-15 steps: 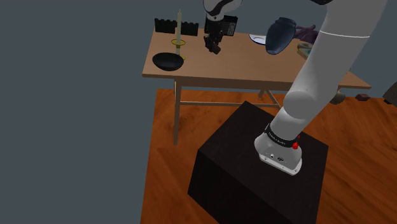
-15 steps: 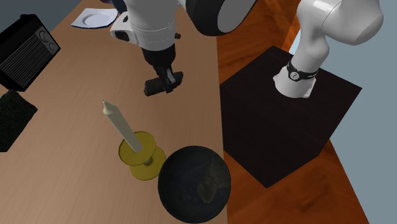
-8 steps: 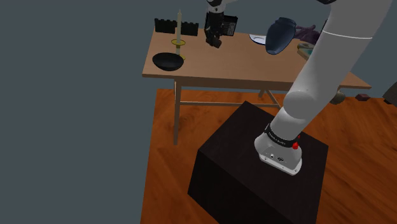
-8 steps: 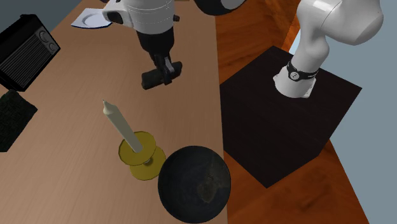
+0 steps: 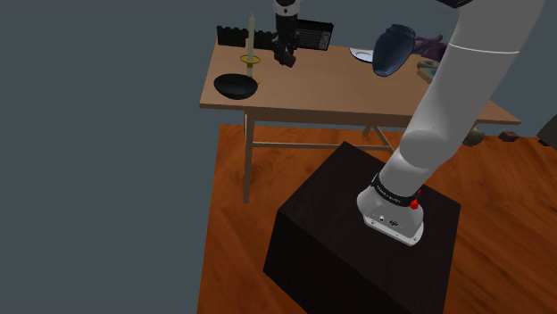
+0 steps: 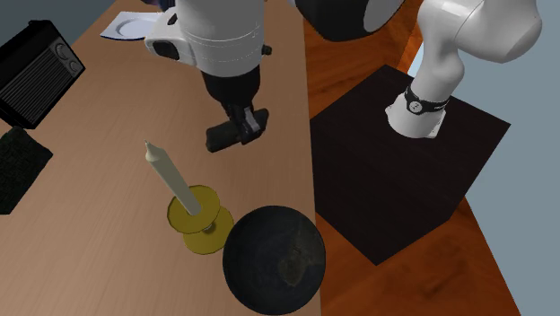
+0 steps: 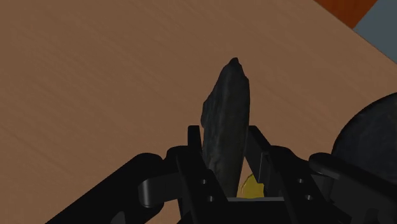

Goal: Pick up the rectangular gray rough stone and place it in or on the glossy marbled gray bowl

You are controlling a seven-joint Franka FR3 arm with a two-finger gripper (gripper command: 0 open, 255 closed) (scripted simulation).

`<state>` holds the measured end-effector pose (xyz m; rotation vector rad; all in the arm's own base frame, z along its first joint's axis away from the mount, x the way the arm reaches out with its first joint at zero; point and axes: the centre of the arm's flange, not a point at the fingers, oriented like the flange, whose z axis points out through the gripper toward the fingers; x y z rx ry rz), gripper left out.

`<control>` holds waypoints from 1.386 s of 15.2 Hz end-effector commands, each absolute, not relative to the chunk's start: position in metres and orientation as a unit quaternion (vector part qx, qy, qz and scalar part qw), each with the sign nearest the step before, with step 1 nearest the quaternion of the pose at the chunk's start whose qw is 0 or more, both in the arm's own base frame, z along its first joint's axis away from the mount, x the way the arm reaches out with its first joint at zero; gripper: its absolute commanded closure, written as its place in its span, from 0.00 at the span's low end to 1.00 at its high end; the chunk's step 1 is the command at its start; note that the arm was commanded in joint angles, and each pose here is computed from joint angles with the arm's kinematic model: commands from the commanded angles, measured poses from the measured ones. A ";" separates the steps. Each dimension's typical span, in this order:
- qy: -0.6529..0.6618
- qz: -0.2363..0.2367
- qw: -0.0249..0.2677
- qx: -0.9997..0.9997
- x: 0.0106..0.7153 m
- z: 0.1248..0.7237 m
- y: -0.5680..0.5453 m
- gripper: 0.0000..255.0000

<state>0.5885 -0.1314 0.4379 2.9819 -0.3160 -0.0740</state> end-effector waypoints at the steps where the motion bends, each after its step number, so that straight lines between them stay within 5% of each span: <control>1: -0.106 -0.025 0.071 0.992 0.603 0.440 -0.104 1.00; 21: -0.106 -0.025 0.071 0.992 0.674 0.400 0.053 1.00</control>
